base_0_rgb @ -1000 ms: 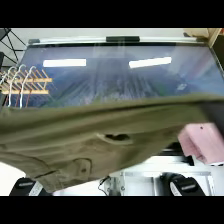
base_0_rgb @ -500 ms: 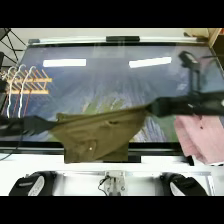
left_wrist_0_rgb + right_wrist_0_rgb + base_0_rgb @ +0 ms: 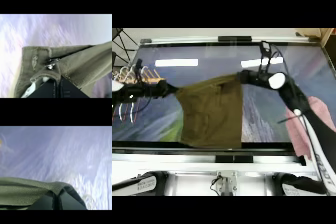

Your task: Fold the shirts.

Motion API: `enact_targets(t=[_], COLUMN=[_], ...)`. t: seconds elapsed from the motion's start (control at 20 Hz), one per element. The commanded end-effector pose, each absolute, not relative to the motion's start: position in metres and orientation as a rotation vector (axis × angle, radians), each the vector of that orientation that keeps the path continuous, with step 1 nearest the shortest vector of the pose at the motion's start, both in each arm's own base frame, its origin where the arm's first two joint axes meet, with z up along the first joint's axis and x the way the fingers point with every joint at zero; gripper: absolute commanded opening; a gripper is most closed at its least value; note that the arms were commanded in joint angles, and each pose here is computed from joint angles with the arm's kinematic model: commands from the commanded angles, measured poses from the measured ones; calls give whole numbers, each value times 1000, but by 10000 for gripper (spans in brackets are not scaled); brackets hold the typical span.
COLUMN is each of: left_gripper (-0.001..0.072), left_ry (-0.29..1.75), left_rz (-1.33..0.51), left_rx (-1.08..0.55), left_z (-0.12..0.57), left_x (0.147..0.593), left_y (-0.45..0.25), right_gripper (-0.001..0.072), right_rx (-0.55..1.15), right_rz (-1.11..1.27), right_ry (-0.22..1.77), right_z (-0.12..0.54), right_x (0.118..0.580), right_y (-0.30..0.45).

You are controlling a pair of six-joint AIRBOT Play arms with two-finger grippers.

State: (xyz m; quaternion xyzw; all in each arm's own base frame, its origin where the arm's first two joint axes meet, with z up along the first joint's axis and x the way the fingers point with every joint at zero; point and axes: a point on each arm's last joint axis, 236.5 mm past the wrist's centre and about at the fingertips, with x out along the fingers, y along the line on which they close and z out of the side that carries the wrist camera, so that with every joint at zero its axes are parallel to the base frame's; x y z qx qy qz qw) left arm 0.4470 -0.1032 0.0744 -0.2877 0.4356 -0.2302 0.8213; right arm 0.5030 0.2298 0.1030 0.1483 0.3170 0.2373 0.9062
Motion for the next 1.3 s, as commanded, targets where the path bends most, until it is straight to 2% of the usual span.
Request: enact_targets(t=[0.0, 0.15, 0.3, 0.35, 0.45, 0.55, 0.7, 0.9, 1.1, 1.2, 1.25], left_gripper=[64, 62, 62, 62, 62, 62, 62, 62, 63, 64, 69], left_ry=[950, 1086, 1374, 1416, 1428, 1426, 1399, 1486, 1583, 1579, 1581], left_rz=[-566, -576, -474, -441, -374, -376, -420, -429, -413, -384, -372], left_rx=[-567, -450, -266, -236, -282, -327, -438, -445, -439, -421, -424], left_z=[48, 43, 21, 16, 8, 5, 9, -19, -56, -71, -74], left_x=[485, 452, 380, 361, 330, 294, 254, 208, 176, 173, 173], left_y=[-104, -96, -76, -75, -77, -86, -111, -127, -135, -130, -128], right_gripper=[75, 75, 75, 75, 75, 75, 75, 75, 76, 77, 127], right_rx=[339, 255, 202, 180, 95, 43, 84, 36, 72, 74, 70], right_rz=[500, 621, 689, 693, 591, 548, 594, 555, 492, 482, 487], right_ry=[659, 872, 1145, 1236, 1385, 1453, 1513, 1618, 1614, 1608, 1612], right_z=[88, 67, 49, 42, 25, 18, 10, -35, -68, -71, -71], right_x=[520, 467, 401, 380, 353, 332, 300, 262, 254, 255, 254], right_y=[246, 259, 255, 250, 219, 201, 214, 218, 218, 216, 216])
